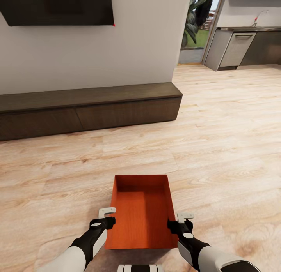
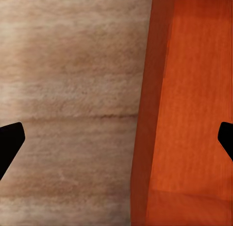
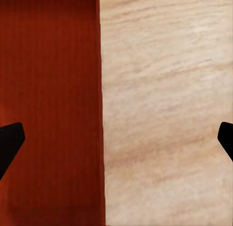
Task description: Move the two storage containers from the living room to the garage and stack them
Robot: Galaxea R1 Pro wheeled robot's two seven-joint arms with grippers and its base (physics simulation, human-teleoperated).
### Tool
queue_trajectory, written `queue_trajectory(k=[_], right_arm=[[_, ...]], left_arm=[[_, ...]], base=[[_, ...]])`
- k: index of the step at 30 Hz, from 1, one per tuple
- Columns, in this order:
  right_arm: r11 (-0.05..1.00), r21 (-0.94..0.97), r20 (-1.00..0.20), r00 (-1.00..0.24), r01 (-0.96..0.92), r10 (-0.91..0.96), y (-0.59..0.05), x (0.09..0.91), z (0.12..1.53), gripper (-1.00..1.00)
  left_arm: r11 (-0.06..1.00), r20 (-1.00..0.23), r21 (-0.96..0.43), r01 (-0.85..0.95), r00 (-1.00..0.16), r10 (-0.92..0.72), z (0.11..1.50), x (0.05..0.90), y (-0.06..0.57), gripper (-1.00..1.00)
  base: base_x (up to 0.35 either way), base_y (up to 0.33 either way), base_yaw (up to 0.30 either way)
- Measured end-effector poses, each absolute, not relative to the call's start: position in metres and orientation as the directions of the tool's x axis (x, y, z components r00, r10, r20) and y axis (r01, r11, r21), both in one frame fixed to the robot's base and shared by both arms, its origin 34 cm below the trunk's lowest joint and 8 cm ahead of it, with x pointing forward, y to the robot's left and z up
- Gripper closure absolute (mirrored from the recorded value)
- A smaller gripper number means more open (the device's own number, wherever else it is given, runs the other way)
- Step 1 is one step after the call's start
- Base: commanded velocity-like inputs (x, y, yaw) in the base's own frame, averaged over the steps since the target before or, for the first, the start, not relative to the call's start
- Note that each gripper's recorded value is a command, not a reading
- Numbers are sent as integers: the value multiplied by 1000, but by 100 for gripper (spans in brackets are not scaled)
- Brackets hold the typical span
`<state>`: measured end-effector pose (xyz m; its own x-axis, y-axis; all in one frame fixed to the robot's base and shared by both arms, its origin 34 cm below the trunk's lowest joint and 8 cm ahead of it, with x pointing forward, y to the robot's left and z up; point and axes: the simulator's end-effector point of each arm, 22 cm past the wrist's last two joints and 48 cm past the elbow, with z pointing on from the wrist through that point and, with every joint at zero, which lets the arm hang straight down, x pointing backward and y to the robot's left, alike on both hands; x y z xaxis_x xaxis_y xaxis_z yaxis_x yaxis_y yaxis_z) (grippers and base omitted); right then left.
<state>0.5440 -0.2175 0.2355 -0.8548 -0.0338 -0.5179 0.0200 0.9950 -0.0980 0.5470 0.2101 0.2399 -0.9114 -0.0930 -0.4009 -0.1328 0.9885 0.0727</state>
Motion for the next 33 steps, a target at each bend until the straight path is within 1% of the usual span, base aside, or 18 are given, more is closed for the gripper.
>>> queue_trajectory(k=[7,26,33], right_arm=[[995,-100,-518,-855,21,-34,-218,544,235,-100],[996,-90,-514,-857,6,-41,-211,544,235,-100],[995,-94,-516,-853,-31,-75,-204,544,236,-100]], left_arm=[[989,-403,73,-131,-911,-91,240,548,210,-100],[990,-407,74,-119,-910,-79,241,550,210,-100],[990,-408,74,-116,-910,-77,241,550,209,-100]], base=[[0,-89,0],[0,-1,0],[0,0,0]])
